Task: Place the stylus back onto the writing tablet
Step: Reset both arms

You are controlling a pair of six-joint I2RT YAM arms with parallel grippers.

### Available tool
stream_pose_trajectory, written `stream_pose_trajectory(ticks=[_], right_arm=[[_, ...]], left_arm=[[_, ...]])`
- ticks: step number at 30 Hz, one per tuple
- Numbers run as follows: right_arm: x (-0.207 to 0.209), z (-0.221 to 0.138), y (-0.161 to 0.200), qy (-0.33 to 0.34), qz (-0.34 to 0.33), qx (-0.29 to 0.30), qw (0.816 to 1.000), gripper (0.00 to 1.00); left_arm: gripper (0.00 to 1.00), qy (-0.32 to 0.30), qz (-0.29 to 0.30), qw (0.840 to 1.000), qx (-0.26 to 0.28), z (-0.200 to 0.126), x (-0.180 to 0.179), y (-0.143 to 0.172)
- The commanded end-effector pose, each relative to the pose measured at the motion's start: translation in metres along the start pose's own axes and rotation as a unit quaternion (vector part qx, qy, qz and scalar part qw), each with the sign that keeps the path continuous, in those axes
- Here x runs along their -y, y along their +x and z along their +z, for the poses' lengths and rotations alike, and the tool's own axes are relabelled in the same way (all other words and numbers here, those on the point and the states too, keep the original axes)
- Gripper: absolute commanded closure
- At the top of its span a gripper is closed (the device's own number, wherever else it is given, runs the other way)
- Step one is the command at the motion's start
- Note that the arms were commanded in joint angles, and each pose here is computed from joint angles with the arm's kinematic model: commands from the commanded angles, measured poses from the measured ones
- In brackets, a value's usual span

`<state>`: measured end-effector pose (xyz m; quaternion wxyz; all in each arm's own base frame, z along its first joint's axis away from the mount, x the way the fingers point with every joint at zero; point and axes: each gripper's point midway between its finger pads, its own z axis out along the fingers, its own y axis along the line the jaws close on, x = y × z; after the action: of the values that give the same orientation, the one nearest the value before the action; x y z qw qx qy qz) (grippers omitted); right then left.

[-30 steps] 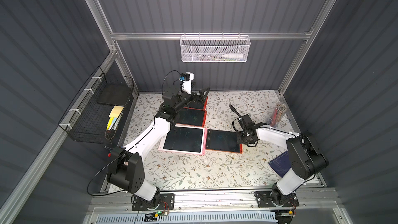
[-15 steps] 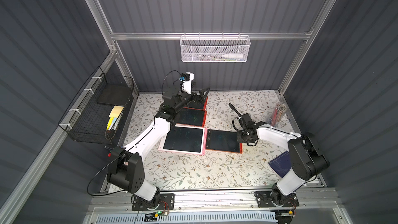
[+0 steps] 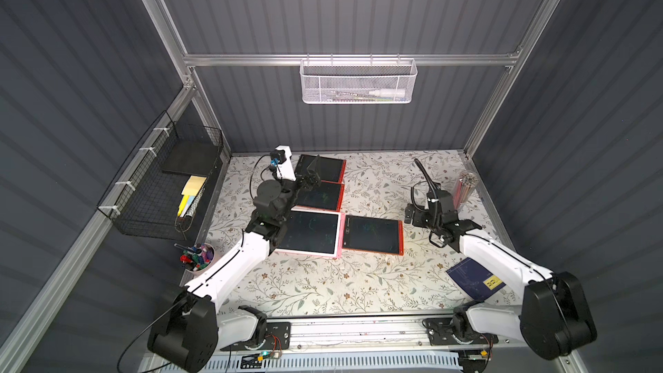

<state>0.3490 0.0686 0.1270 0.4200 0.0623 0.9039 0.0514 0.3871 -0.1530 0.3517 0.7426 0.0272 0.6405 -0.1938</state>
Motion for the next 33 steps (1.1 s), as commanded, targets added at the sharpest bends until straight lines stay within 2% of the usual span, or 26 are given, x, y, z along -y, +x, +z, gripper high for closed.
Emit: stream_pose_trajectory(ticks=[1,6,8,14,18,21,25,26,28,33], right_arm=[[0.010,-0.012,-0.031,0.008,-0.037,0.104,0.994,0.01],[0.037,-0.009,-0.034,0.059,-0.071,0.171,0.981,0.01],[0.044,-0.001,-0.031,0.074,-0.075,0.179,0.978,0.01],[0.054,0.025,-0.033,0.085,-0.113,0.240,0.961,0.01],[0.072,0.043,-0.021,0.057,-0.056,0.225,0.971,0.01],[0.071,0.049,-0.023,0.047,-0.080,0.251,0.964,0.01],[0.078,0.054,-0.023,0.061,-0.049,0.227,0.971,0.01],[0.079,0.053,-0.022,0.062,-0.049,0.221,0.972,0.01],[0.078,0.053,-0.022,0.061,-0.046,0.215,0.974,0.01],[0.079,0.058,-0.024,0.043,-0.050,0.216,0.974,0.01]], left_arm=[[0.01,-0.099,-0.016,0.994,0.036,-0.014,-0.040,0.000],[0.01,-0.172,0.008,0.984,0.043,-0.031,-0.075,0.025],[0.01,-0.181,0.050,0.980,0.060,-0.045,-0.082,0.030],[0.01,-0.229,0.096,0.965,0.083,-0.063,-0.124,0.052],[0.01,-0.213,0.106,0.963,0.126,-0.079,-0.132,0.053],[0.01,-0.192,0.120,0.963,0.148,-0.078,-0.128,0.048],[0.01,-0.191,0.117,0.962,0.156,-0.080,-0.146,0.061],[0.01,-0.189,0.128,0.956,0.182,-0.087,-0.149,0.052],[0.00,-0.190,0.106,0.967,0.132,-0.069,-0.161,0.069],[0.01,-0.194,0.103,0.964,0.151,-0.066,-0.164,0.061]])
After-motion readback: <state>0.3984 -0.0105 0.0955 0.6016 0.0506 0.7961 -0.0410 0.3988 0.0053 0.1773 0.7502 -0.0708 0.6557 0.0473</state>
